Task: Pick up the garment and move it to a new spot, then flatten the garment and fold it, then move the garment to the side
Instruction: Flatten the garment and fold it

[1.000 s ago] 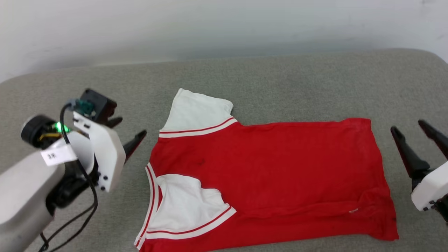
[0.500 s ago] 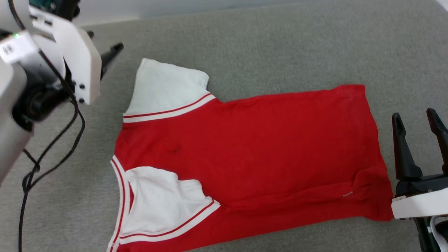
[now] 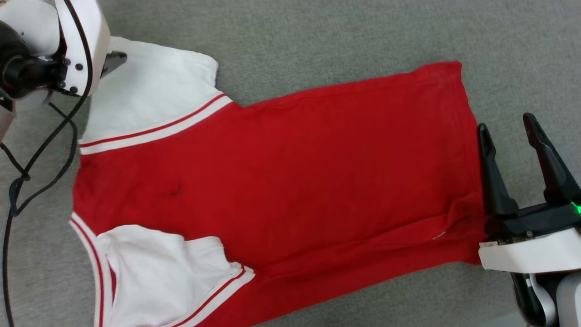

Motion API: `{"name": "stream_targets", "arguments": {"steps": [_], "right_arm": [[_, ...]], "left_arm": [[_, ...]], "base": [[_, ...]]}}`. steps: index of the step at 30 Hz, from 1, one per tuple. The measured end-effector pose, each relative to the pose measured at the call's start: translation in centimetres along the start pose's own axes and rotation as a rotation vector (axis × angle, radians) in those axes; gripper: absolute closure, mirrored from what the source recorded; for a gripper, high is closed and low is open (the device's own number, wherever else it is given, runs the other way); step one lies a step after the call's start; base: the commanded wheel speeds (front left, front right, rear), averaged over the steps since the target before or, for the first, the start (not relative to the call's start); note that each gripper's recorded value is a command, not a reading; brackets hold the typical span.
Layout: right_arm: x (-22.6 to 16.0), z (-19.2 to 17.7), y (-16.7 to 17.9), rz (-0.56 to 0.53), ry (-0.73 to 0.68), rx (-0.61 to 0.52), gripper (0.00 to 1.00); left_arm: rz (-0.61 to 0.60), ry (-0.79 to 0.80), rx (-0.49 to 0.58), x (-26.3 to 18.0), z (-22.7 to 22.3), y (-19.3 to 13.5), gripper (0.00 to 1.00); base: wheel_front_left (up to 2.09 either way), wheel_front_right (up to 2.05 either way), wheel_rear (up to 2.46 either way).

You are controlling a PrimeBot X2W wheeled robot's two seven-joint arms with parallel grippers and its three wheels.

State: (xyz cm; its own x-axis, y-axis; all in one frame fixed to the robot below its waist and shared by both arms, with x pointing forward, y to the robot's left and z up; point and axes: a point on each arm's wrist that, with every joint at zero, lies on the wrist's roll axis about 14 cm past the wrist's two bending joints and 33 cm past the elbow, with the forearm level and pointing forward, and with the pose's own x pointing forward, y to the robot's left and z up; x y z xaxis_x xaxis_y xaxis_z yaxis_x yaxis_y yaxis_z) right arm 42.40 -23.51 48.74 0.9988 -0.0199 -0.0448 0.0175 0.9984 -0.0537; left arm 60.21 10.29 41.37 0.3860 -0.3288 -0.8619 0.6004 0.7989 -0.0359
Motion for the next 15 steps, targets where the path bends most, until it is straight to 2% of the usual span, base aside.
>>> {"name": "stream_targets", "arguments": {"steps": [3, 7, 8, 9, 11, 15], "right_arm": [[0.2, -0.9, -0.3, -0.010, 0.020, -0.007, 0.00], [0.2, -2.0, -0.7, -0.021, 0.043, -0.014, 0.00], [0.2, -2.1, -0.8, -0.024, 0.046, -0.015, 0.00], [0.2, -2.2, -0.9, -0.026, 0.049, -0.016, 0.00], [0.3, -1.8, -1.3, -0.030, 0.036, -0.029, 0.00], [1.2, 1.5, -3.1, -0.050, -0.036, -0.117, 0.00]], "left_arm": [[-0.021, 0.096, -0.009, 2.4, -1.7, -0.2, 0.00], [-0.033, 0.168, 0.030, 3.9, -3.0, -0.2, 0.00], [-0.041, 0.169, 0.030, 4.0, -3.0, -0.3, 0.68], [-0.042, 0.168, 0.033, 4.0, -3.0, -0.3, 1.00], [-0.040, 0.164, 0.043, 3.7, -3.0, -0.3, 1.00], [-0.036, 0.106, 0.082, 2.6, -2.2, -0.9, 1.00]], "base": [[0.00, 0.00, 0.00], [0.00, 0.00, 0.00], [0.00, 0.00, 0.00], [0.00, 0.00, 0.00], [0.00, 0.00, 0.00], [0.00, 0.00, 0.00]]}}
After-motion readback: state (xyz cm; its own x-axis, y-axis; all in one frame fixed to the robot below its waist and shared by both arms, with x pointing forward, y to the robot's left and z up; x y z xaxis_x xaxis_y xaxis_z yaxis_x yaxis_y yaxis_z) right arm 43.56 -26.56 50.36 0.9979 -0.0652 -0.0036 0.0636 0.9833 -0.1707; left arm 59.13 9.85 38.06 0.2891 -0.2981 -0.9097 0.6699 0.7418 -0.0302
